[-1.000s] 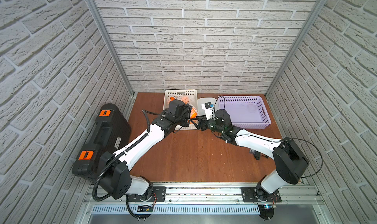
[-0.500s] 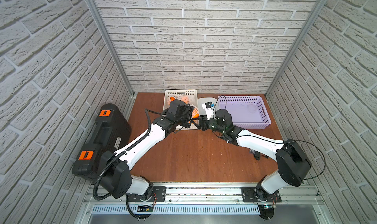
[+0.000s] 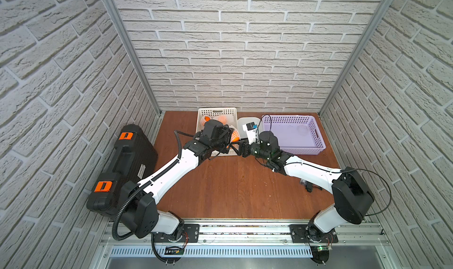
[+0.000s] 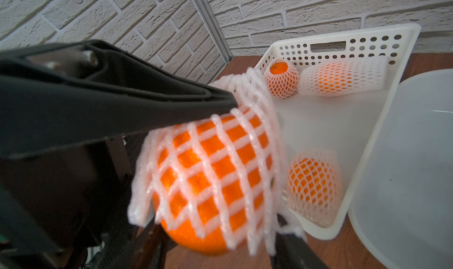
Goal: Remove foam nets from oranges
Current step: Remove the foam net from the orange.
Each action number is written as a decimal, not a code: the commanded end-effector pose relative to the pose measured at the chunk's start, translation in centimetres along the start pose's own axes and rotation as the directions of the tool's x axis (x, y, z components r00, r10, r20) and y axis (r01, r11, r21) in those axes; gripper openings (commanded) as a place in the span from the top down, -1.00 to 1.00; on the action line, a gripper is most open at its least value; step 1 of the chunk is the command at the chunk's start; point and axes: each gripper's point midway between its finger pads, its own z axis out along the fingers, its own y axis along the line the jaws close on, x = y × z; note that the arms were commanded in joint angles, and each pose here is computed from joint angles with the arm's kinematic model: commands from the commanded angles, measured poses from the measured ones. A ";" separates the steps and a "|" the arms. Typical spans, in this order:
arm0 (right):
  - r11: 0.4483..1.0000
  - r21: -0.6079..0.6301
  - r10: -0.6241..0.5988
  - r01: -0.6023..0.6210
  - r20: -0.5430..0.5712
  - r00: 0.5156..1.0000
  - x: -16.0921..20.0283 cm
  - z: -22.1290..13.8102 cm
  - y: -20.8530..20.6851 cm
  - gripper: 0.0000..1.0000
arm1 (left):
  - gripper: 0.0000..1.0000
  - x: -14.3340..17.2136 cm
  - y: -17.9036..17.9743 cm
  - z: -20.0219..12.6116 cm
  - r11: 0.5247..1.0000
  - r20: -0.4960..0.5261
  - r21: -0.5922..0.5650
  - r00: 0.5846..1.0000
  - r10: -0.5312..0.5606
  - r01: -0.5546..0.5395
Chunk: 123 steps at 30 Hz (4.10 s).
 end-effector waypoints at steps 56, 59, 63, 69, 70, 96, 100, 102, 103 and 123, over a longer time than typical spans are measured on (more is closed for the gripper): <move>0.998 -0.013 0.059 -0.060 -0.086 0.995 -0.1 -5.4 2.0 0.64 | -0.13 0.5 -1.1 -0.9 0.908 -0.098 -0.006 0.904 0.416 -0.419; 0.997 -0.012 0.072 -0.073 -0.096 0.993 0.2 -5.8 2.0 0.63 | -0.01 0.4 -0.7 -1.3 0.910 -0.091 -0.021 0.907 0.411 -0.414; 0.996 -0.021 0.083 -0.085 -0.114 0.990 0.8 -6.4 2.3 0.63 | 0.26 -0.3 -0.9 -2.3 0.908 -0.044 -0.033 0.909 0.415 -0.417; 0.996 -0.017 0.084 -0.086 -0.120 0.989 1.4 -7.6 2.4 0.63 | 0.59 -0.6 -1.0 -2.6 0.912 -0.026 -0.032 0.912 0.409 -0.410; 0.996 -0.014 0.086 -0.088 -0.122 0.989 1.5 -7.8 2.4 0.63 | 0.65 -0.6 -0.9 -2.6 0.913 -0.026 -0.037 0.913 0.406 -0.407; 0.994 -0.099 0.027 -0.039 -0.126 0.992 1.7 -8.5 3.8 0.63 | -0.46 2.2 0.5 -0.4 0.962 -0.167 0.008 0.948 0.272 -0.274; 0.995 -0.097 0.011 -0.025 -0.138 0.990 1.9 -8.3 3.7 0.63 | 0.06 1.8 0.6 -0.5 0.968 -0.162 0.008 0.955 0.249 -0.251; 0.995 -0.093 0.008 -0.021 -0.143 0.990 2.1 -8.4 3.6 0.64 | 0.27 2.0 0.6 -0.3 0.972 -0.178 0.014 0.956 0.235 -0.236; 0.996 -0.088 0.008 -0.021 -0.146 0.989 2.2 -8.3 3.4 0.63 | 0.36 2.3 0.7 -0.2 0.974 -0.193 0.019 0.955 0.227 -0.228; 0.993 0.113 0.058 -0.043 -0.136 0.989 3.2 -11.4 -0.1 0.66 | 0.83 -3.2 -0.3 -0.3 0.957 -0.001 -0.020 0.957 0.290 -0.290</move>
